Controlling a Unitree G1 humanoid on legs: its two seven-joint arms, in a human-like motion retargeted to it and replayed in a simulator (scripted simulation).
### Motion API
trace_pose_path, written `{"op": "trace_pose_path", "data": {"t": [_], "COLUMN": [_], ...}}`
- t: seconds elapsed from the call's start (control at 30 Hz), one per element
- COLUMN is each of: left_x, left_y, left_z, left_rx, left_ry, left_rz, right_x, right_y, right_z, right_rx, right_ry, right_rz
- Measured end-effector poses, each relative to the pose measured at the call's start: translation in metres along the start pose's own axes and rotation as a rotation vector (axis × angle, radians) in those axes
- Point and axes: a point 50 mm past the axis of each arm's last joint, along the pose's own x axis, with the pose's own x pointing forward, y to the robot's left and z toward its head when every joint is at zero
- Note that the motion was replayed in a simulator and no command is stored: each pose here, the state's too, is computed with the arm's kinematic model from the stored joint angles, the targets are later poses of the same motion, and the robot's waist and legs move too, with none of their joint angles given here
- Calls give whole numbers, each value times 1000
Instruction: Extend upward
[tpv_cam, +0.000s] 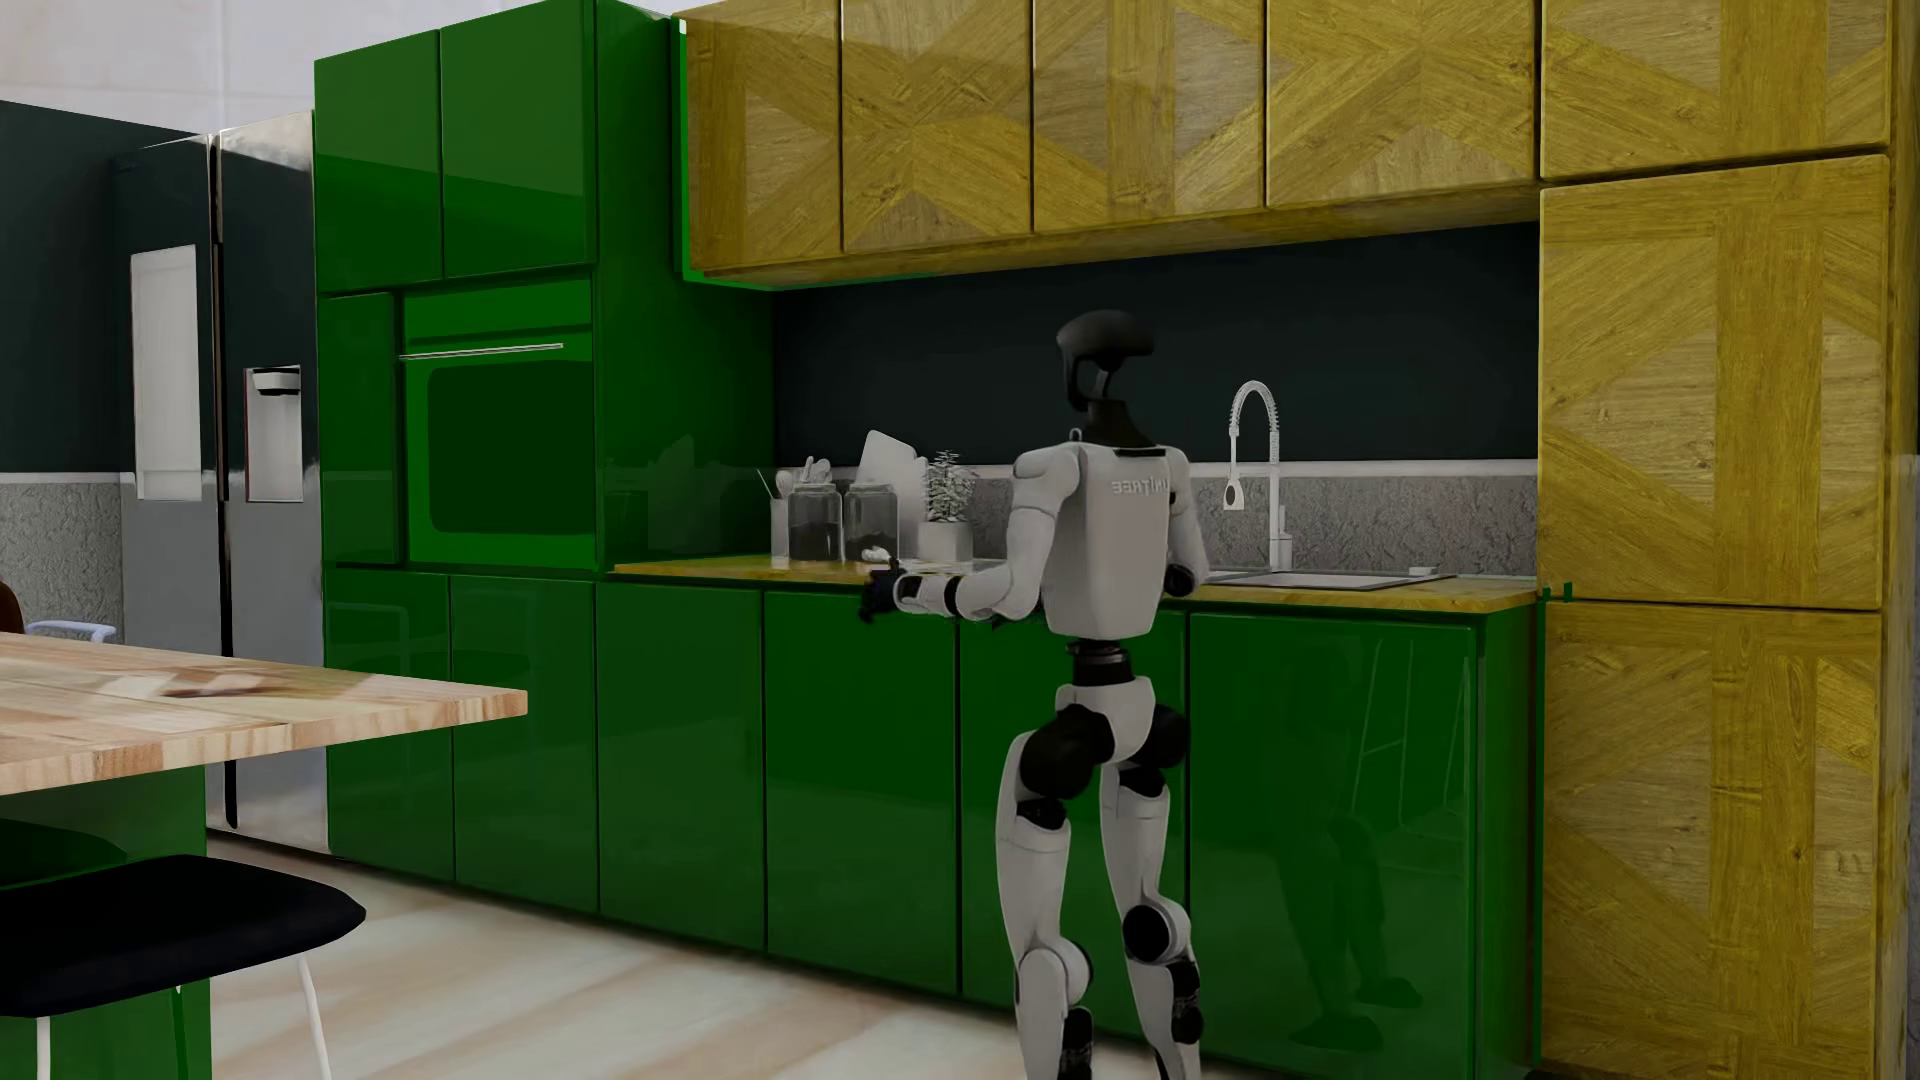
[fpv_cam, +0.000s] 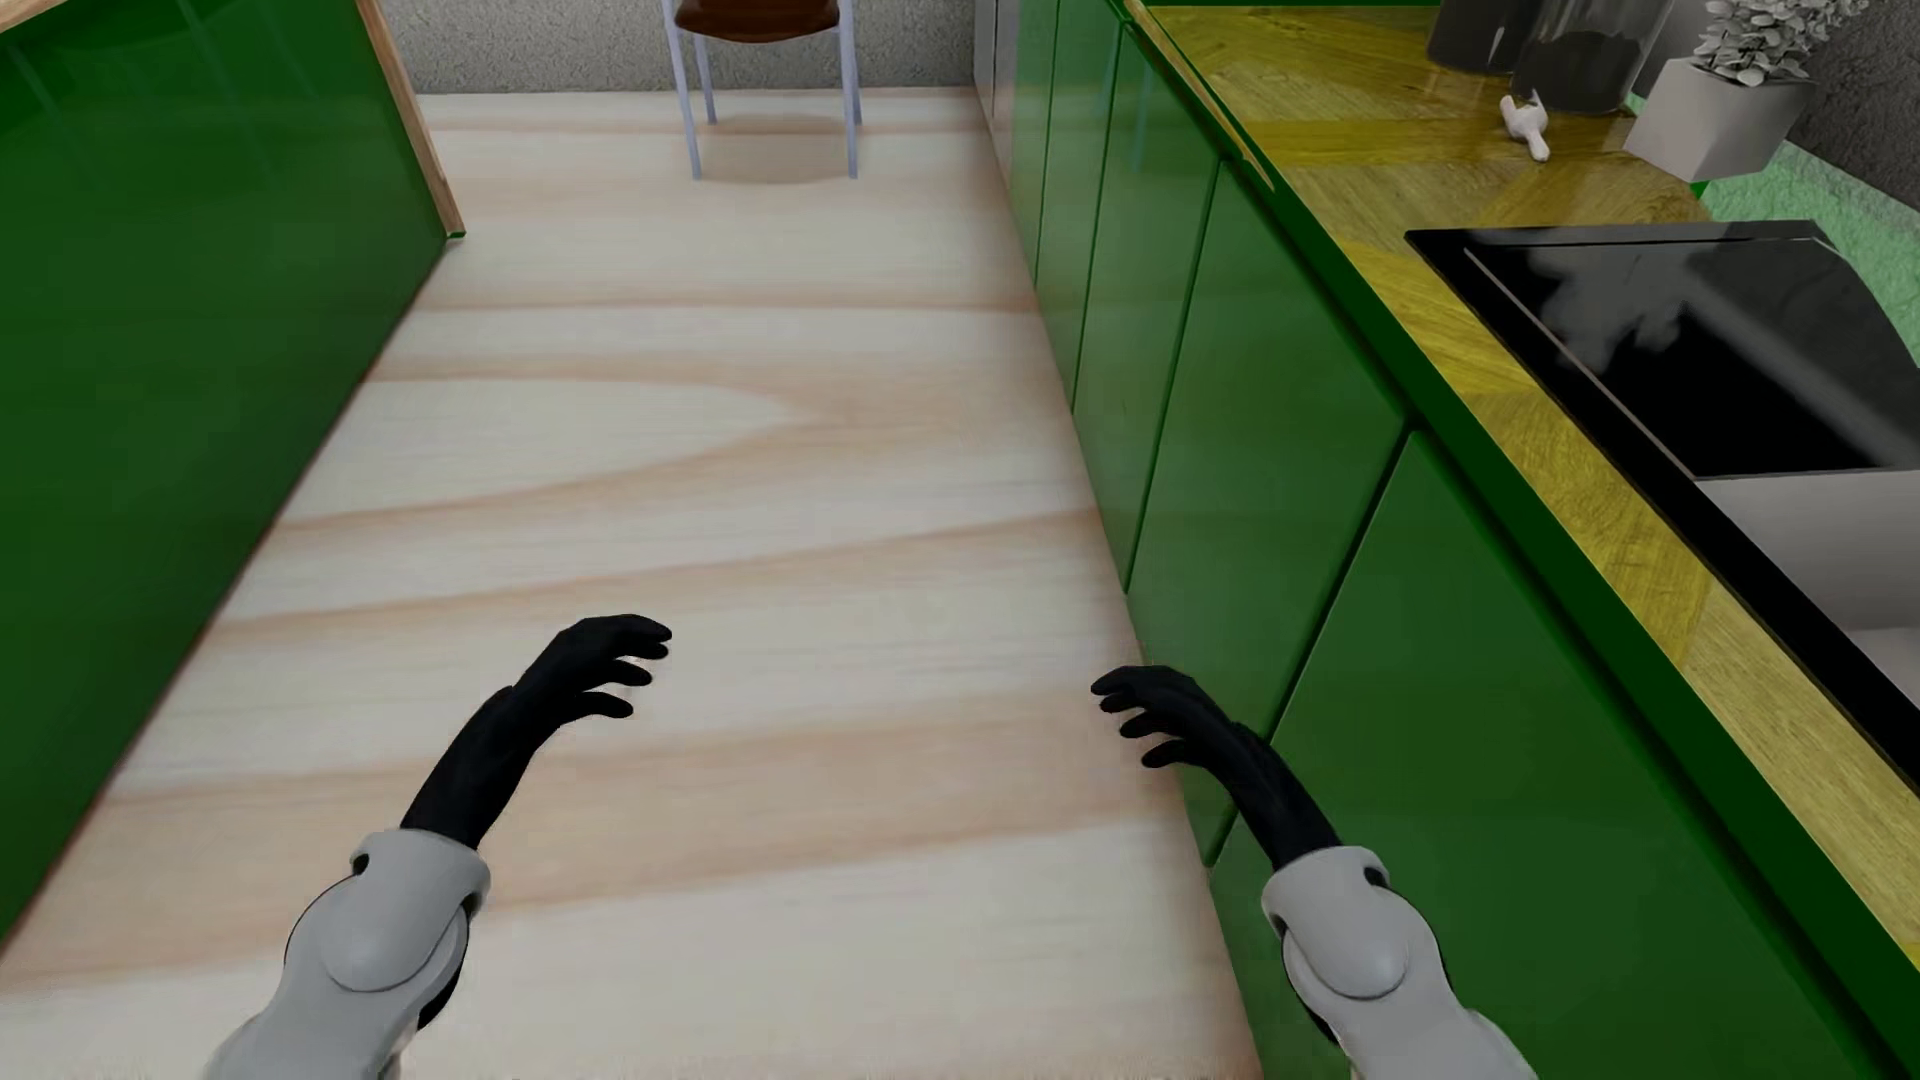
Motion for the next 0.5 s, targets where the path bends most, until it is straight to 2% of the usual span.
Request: {"op": "trace_pose_path", "data": {"t": [0.3, 0.5], "left_x": [12, 14], "left_y": [90, 133], "left_z": [90, 143], "left_rx": [156, 280], "left_ry": [-352, -517], "left_rz": [297, 421], "right_x": [4, -6], "right_y": [-85, -133], "right_z": [99, 163], "right_rx": [-148, -242], "right_ry": [-389, -614], "right_rz": [-270, -451]}}
